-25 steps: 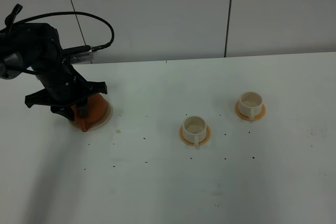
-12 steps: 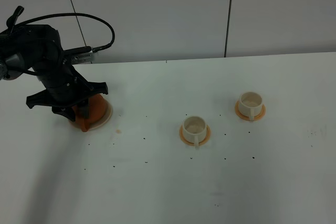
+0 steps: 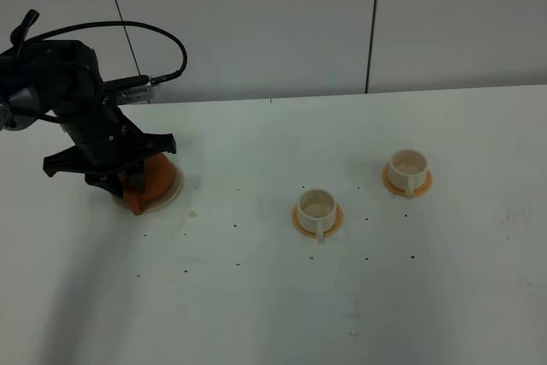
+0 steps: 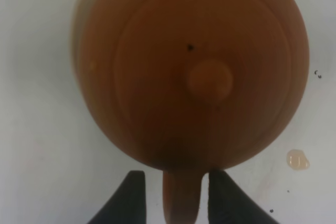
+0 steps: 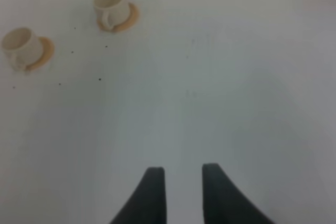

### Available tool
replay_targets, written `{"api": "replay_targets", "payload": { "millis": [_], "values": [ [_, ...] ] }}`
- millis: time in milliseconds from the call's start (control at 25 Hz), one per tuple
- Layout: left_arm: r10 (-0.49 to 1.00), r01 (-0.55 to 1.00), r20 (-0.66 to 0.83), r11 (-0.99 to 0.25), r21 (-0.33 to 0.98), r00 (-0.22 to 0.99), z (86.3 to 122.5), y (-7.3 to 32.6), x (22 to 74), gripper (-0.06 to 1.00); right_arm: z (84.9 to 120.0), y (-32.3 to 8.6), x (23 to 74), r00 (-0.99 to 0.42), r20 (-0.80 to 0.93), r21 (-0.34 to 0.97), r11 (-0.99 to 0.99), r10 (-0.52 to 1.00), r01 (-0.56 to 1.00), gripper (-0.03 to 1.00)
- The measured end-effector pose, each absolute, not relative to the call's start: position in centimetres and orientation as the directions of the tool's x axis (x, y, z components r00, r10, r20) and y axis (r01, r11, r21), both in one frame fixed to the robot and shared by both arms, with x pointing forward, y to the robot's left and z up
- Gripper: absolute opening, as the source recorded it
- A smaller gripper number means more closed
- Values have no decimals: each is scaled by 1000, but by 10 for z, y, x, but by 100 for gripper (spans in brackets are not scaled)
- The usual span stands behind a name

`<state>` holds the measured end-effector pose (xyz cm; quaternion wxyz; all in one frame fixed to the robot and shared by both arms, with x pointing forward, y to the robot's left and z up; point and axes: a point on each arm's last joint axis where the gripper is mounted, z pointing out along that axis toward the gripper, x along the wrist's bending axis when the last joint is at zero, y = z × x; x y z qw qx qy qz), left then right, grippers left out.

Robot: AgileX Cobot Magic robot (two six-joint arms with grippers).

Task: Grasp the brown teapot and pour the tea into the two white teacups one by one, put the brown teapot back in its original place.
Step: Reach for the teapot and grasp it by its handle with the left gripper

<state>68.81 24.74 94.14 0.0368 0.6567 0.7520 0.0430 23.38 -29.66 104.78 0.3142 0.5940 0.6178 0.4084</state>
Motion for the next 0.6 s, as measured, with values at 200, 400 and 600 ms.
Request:
{"api": "replay_targets", "payload": {
  "millis": [200,400,600],
  "values": [
    [991,988,-21,134,76,-133,929,242,688,36,1048,-297,234,-97,97,878,-39,991,477,18],
    [991,988,-23,132,84,-131,930,241,690,36,1048,-297,234,-97,97,878,-39,991,477,18],
    [991,985,-31,132,112,-130,941,240,695,36,1048,-297,234,-96,95,878,-38,991,477,18]
  ]
}}
